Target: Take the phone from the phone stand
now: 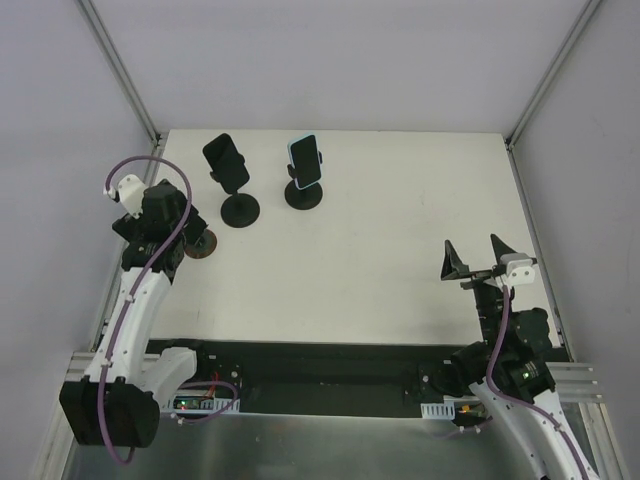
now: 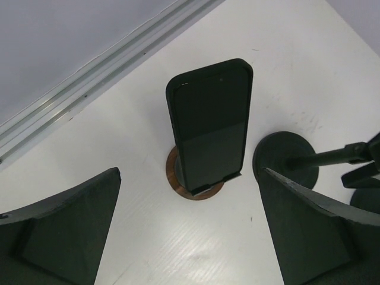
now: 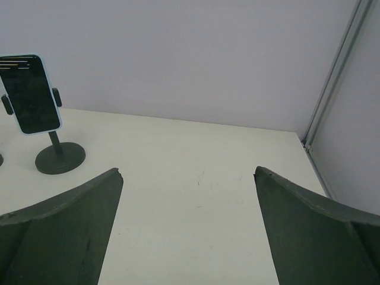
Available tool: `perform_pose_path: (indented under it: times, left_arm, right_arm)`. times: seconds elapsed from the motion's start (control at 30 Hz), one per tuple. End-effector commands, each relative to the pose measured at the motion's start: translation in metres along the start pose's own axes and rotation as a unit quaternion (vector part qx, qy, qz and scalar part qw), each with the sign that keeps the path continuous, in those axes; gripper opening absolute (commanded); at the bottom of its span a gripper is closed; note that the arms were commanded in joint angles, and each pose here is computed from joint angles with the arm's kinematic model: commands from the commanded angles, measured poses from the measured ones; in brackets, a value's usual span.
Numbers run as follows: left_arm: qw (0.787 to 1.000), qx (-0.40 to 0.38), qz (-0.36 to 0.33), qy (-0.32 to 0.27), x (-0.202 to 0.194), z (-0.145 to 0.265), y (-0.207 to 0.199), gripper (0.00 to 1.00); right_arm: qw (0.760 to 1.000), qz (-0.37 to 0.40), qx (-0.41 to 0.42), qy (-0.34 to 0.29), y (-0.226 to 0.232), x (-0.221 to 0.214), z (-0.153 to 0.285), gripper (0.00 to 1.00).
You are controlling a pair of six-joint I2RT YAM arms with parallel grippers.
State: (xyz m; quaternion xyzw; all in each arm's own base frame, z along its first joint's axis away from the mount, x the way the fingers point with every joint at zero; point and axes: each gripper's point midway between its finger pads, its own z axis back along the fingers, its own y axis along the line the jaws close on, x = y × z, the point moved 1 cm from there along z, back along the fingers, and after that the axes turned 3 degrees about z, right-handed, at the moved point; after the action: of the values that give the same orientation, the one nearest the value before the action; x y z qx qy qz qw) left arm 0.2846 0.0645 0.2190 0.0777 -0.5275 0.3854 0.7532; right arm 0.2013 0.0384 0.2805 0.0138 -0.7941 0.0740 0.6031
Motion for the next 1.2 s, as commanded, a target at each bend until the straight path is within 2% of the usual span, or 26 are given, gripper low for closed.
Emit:
perform_pose_path:
  times: [0.0, 0.23, 0.53, 1.17]
  left_arm:
    - [0.998, 0.063, 0.003, -0.014, 0.017, -0.011, 0.005, 0.99]
    - [0.993, 0.117, -0.008, -0.01, 0.018, -0.041, -0.003, 0.99]
    - [0.989, 0.147, 0.002, -0.001, 0.01, -0.071, -0.017, 0.99]
    - [0.983, 0.183, 0.001, 0.007, -0.009, -0.095, -0.016, 0.99]
  right_arm:
    - [0.993, -0.042, -0.008, -0.112, -0.015, 0.051, 0.027, 0.96]
    - [0.993, -0.041, 0.005, -0.112, -0.01, 0.051, 0.027, 0.96]
    - [0.993, -0.035, 0.008, -0.11, -0.009, 0.049, 0.026, 0.96]
    - [0.994, -0.03, 0.013, -0.109, -0.006, 0.046, 0.025, 0.96]
